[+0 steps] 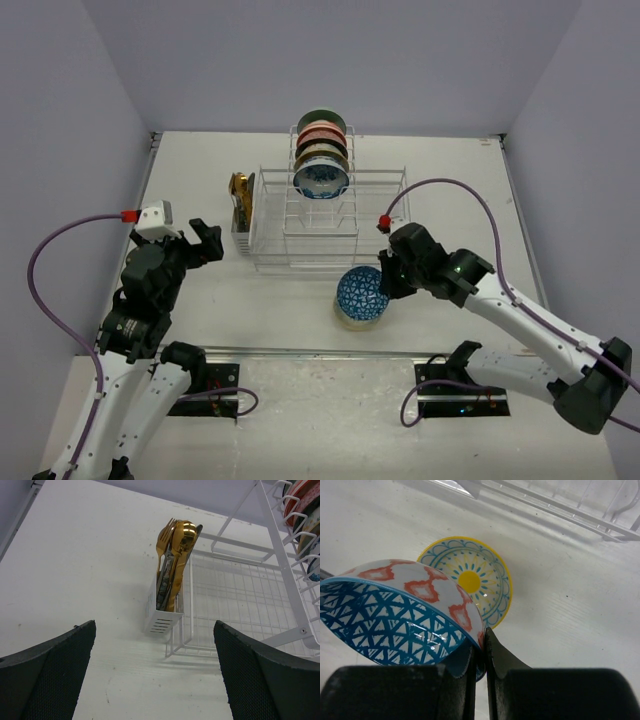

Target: Unload the bowls from the dish rack

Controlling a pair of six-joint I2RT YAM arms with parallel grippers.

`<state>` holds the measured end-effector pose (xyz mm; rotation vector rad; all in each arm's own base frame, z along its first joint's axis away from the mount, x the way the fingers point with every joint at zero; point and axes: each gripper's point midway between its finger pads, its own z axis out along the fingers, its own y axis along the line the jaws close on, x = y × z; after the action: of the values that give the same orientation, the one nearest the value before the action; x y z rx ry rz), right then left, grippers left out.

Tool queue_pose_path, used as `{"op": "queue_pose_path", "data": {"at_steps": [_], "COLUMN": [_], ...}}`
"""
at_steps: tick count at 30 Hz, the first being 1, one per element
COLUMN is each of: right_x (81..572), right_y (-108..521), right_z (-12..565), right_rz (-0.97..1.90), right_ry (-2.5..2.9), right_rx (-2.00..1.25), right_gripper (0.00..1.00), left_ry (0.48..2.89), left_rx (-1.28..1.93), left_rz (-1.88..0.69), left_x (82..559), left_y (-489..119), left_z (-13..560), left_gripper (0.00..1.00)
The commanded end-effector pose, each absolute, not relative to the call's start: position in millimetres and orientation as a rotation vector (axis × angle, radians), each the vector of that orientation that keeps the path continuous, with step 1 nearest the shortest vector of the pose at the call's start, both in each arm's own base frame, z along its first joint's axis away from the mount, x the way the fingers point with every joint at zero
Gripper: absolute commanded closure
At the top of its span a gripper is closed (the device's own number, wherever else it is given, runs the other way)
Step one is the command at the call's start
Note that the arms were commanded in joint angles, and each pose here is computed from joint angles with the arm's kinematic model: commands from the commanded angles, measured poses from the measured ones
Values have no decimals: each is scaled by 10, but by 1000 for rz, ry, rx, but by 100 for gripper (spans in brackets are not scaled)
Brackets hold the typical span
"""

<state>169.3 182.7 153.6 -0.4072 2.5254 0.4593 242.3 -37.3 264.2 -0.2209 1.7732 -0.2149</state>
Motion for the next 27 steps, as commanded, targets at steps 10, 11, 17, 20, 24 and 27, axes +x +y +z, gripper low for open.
{"op": "queue_pose_path", "data": {"at_steps": [10,11,17,20,24,27], "right_x": [1870,1867,1870,1879,1843,1804], "right_y": [1992,1993,1993,1984,1967,1952], "right_z": [1128,1110,893,851,810,785], "right_rz": [414,414,399,386,385,390], "right_ry": [2671,2678,2746,2759,2779,2789], "right_rx": [-404,-408,-423,-415,-410,-412], "right_gripper": [100,100,100,100,100,100], "left_ry": [1731,1728,1724,1726,1724,1726], "left_rx": [-194,-193,-191,-187,-181,-183], "left_rz": [-215,-217,-221,-222,-230,-230], "left_x": [2438,2437,2426,2426,2426,2425], "left_y": [-371,-374,-376,-381,-396,-396], "left_z": [2743,2750,2760,2753,2760,2756], "left_gripper": [0,0,0,0,0,0]}}
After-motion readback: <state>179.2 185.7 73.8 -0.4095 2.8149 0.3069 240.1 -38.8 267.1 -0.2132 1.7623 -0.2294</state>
